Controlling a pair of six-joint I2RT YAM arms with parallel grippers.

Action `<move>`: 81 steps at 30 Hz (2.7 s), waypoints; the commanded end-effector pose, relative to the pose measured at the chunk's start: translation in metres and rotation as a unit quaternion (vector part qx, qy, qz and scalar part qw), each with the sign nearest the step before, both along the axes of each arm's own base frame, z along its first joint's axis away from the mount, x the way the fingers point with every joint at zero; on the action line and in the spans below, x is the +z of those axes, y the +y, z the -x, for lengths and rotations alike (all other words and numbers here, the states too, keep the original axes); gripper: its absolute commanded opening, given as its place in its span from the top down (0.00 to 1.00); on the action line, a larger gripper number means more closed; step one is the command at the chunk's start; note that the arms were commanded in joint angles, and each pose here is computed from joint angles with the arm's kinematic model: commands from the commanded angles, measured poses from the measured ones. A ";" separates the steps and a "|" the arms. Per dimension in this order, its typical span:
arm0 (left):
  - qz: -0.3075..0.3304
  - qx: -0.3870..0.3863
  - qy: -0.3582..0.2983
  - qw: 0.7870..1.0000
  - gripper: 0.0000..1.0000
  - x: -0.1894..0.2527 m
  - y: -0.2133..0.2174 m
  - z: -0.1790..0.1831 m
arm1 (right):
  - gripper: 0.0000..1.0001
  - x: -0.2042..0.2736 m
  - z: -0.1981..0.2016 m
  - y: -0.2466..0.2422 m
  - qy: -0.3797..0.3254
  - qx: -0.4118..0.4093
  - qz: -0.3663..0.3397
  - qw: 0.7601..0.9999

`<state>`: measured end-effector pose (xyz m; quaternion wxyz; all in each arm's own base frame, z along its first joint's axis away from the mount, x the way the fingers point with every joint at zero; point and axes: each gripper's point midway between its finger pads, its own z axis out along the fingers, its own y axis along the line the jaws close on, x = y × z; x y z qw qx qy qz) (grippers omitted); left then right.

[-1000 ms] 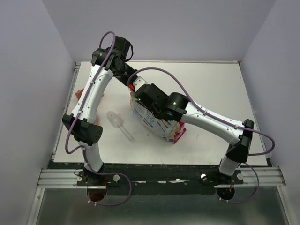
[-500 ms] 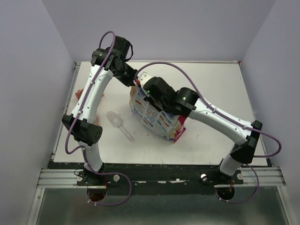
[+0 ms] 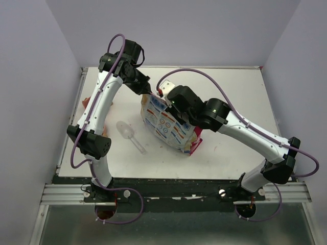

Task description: Serve the pet food

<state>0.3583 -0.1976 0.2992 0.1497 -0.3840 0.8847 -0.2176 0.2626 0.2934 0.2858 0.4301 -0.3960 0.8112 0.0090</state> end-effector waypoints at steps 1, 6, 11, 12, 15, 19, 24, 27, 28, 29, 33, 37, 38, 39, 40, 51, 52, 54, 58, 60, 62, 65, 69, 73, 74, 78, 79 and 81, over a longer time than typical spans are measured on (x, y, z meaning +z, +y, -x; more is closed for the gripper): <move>-0.027 0.037 -0.019 0.999 1.00 0.029 0.037 0.026 | 0.91 -0.012 0.008 -0.027 0.019 -0.019 0.032 0.999; -0.028 0.038 -0.017 0.999 1.00 0.027 0.037 0.026 | 0.73 -0.021 0.019 -0.040 0.027 -0.007 0.040 0.999; -0.031 0.039 -0.017 0.999 1.00 0.027 0.038 0.026 | 1.00 -0.020 0.017 -0.056 0.010 -0.038 0.049 0.998; -0.033 0.042 -0.016 0.998 1.00 0.026 0.040 0.026 | 1.00 -0.015 0.018 -0.059 0.006 -0.040 0.044 0.998; -0.032 0.045 -0.018 0.998 1.00 0.027 0.042 0.027 | 1.00 -0.006 0.018 -0.066 -0.014 -0.046 0.029 0.998; -0.026 0.051 -0.028 0.998 1.00 0.030 0.042 0.024 | 0.75 -0.022 0.026 -0.078 0.008 -0.057 0.051 0.997; -0.024 0.051 -0.038 0.998 1.00 0.033 0.042 0.020 | 0.77 -0.013 0.031 -0.095 -0.020 -0.072 0.022 0.997; -0.025 0.050 -0.036 0.998 1.00 0.030 0.042 0.018 | 1.00 -0.017 0.039 -0.103 -0.009 -0.080 0.011 0.997; -0.024 0.049 -0.037 0.998 1.00 0.030 0.041 0.018 | 1.00 -0.020 0.043 -0.102 0.000 -0.071 0.009 0.997; -0.024 0.049 -0.038 0.998 1.00 0.031 0.042 0.017 | 1.00 -0.021 0.047 -0.100 0.007 -0.058 0.004 0.998; -0.023 0.050 -0.041 0.998 1.00 0.032 0.042 0.017 | 1.00 -0.021 0.050 -0.093 0.018 -0.050 -0.011 0.999; -0.014 0.055 -0.039 0.998 1.00 0.031 0.040 0.017 | 0.58 -0.003 0.034 -0.058 0.005 -0.035 -0.056 0.998; -0.009 0.055 -0.035 0.998 1.00 0.029 0.038 0.017 | 0.52 0.003 0.026 -0.047 -0.007 -0.038 -0.069 0.997; -0.002 0.054 -0.032 0.998 1.00 0.028 0.035 0.018 | 0.49 0.012 0.016 -0.034 -0.022 -0.036 -0.085 0.995; 0.002 0.055 -0.026 0.998 1.00 0.026 0.034 0.020 | 0.48 0.021 0.010 -0.021 -0.032 -0.026 -0.103 0.994; 0.067 0.057 0.037 0.995 1.00 0.020 0.016 0.035 | 0.47 0.032 -0.044 0.092 -0.092 0.105 -0.081 0.987; 0.073 0.055 0.042 0.995 1.00 0.019 0.015 0.035 | 0.47 0.027 -0.048 0.096 -0.090 0.107 -0.076 0.987; 0.080 0.050 0.051 0.994 1.00 0.017 0.013 0.036 | 0.50 0.022 -0.054 0.102 -0.094 0.107 -0.068 0.988; 0.076 0.051 0.040 0.995 1.00 0.021 0.016 0.037 | 0.63 0.017 -0.067 0.106 -0.103 0.082 -0.058 0.990; 0.072 0.055 0.038 0.995 1.00 0.021 0.019 0.037 | 0.77 0.016 -0.070 0.102 -0.108 0.069 -0.048 0.991; 0.070 0.056 0.033 0.995 1.00 0.021 0.020 0.035 | 0.88 0.011 -0.069 0.094 -0.112 0.066 -0.033 0.991; 0.064 0.064 0.026 0.996 1.00 0.021 0.025 0.029 | 1.00 0.005 -0.064 0.079 -0.110 0.066 -0.012 0.992; 0.059 0.077 0.019 0.995 1.00 0.025 0.032 0.025 | 1.00 -0.008 -0.057 0.066 -0.094 0.064 0.011 0.993; 0.055 0.080 0.017 0.995 1.00 0.025 0.033 0.023 | 1.00 -0.008 -0.055 0.056 -0.095 0.056 0.019 0.994; 0.052 0.081 0.015 0.995 1.00 0.024 0.034 0.021 | 1.00 -0.005 -0.051 0.055 -0.091 0.059 0.015 0.994; 0.033 0.090 0.006 0.995 1.00 0.024 0.043 0.019 | 0.84 -0.009 -0.043 0.040 -0.080 0.050 0.021 0.995; 0.031 0.092 0.004 0.995 1.00 0.025 0.045 0.019 | 0.84 -0.013 -0.043 0.038 -0.077 0.053 0.027 0.995; 0.032 0.093 0.003 0.995 1.00 0.025 0.044 0.019 | 0.84 -0.022 -0.044 0.039 -0.074 0.055 0.035 0.995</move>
